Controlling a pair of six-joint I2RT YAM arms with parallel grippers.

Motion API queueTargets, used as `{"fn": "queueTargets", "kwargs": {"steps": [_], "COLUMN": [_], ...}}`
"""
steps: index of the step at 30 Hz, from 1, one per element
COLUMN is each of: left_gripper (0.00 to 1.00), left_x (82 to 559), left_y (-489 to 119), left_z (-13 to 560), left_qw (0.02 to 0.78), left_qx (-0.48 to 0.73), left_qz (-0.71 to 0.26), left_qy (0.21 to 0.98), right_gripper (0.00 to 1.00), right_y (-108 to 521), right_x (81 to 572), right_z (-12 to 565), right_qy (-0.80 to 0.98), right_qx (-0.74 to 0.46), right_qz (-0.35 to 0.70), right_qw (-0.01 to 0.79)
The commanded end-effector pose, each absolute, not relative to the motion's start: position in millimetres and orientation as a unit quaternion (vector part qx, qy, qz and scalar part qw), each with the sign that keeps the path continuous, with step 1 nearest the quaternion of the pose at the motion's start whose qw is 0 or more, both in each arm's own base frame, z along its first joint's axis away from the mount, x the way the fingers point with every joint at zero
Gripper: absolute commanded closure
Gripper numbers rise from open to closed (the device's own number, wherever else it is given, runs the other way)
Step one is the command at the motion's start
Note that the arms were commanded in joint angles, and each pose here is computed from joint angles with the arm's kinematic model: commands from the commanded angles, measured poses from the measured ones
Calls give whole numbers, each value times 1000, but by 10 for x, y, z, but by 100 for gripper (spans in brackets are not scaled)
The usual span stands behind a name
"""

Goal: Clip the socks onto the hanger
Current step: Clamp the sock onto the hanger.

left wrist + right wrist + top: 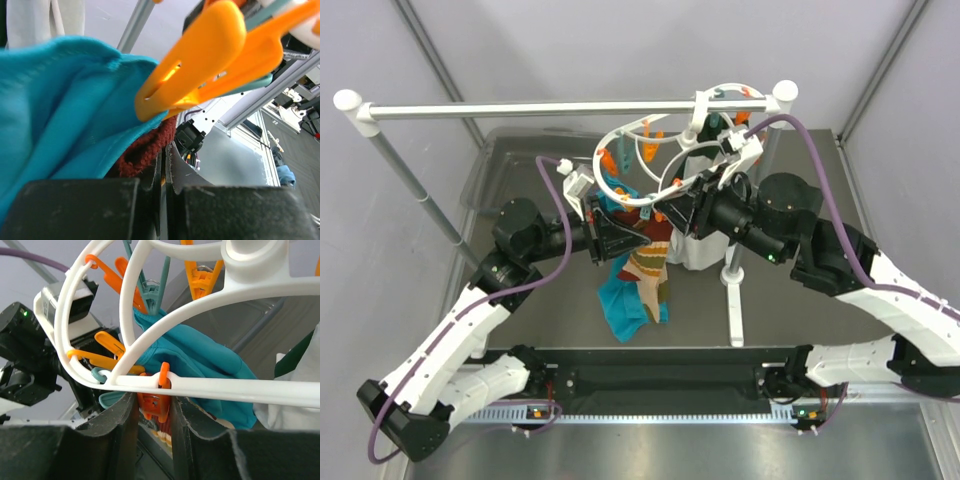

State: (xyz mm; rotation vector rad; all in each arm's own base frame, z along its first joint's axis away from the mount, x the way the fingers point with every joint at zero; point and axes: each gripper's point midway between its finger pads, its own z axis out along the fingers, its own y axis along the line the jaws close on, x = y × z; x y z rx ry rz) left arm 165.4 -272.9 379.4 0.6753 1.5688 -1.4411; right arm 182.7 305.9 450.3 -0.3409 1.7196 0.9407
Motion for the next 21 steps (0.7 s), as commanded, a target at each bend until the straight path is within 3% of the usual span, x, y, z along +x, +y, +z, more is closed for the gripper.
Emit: {"fn": "queueTargets", "kwargs": {"steps": [1,21], "left_gripper": [100,100], "left_x": [1669,1254], "left_y": [-2730,-2697], "left_z": [4085,4123], "left_qw": [481,446], "left_qx": [278,359], "left_qz": [-587,-617], "left_qy": [589,540], "right_gripper": [100,100], "right_y": [3058,3085], "right_x": [1602,1530], "right_z": [4080,4133], "right_qy": [765,750], "right_qx": [-220,-256], "right_qz": [369,377], "right_qw": [480,479]}}
